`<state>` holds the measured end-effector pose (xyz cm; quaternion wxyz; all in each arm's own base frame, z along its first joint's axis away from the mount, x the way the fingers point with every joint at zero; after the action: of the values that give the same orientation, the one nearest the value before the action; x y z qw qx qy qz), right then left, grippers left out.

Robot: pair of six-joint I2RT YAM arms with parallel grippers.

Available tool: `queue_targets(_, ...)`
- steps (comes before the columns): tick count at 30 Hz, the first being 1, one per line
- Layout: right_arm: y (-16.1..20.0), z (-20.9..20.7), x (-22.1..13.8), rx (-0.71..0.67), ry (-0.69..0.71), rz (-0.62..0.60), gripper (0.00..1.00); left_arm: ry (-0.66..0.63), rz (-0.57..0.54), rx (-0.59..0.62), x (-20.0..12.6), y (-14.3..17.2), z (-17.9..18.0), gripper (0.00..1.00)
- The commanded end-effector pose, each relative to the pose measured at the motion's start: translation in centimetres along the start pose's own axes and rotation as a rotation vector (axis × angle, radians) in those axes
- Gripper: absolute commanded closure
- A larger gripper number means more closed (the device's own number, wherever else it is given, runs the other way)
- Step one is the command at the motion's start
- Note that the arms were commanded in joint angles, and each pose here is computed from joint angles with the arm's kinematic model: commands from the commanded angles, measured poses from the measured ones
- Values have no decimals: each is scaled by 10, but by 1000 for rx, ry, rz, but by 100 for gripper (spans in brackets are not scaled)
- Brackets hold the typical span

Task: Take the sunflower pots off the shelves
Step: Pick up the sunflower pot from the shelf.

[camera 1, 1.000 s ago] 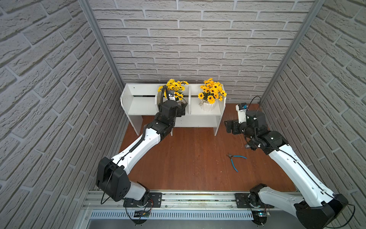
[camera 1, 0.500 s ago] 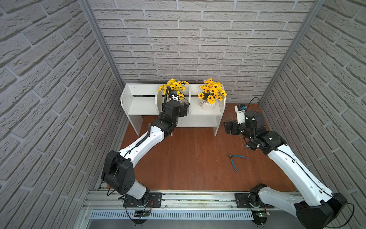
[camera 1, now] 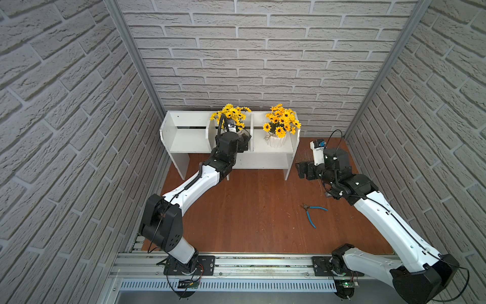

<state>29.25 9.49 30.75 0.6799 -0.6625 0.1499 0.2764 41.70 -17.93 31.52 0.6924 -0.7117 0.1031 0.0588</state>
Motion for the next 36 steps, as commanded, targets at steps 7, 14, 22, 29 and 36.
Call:
queue_targets(7, -3, 4, 1, 18, -25, -29, 5, 13, -48, -18, 2, -17, -1, 34)
queue_targets(14, -4, 5, 0, 19, -30, -33, 5, 26, -40, 3, 0, -19, -2, 71)
queue_targets(22, -3, 5, 0, 17, -29, -30, 5, 30, -53, 6, -3, -25, 0, 76)
queue_targets(29, -2, 6, 2, 19, -34, -24, 5, 44, -90, 2, -17, -44, 2, 77)
queue_targets(36, -2, 7, 5, 17, -38, -17, 5, 58, -131, 5, -38, -71, 4, 78)
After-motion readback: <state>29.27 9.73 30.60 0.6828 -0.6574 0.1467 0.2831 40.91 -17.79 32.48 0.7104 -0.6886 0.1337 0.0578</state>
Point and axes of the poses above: each gripper's point midway between its finger pads, its own x axis out along the fingers, its own z axis along the line the jaws close on, y = z × x, the point moved 5 cm from there along -x, back along the fingers
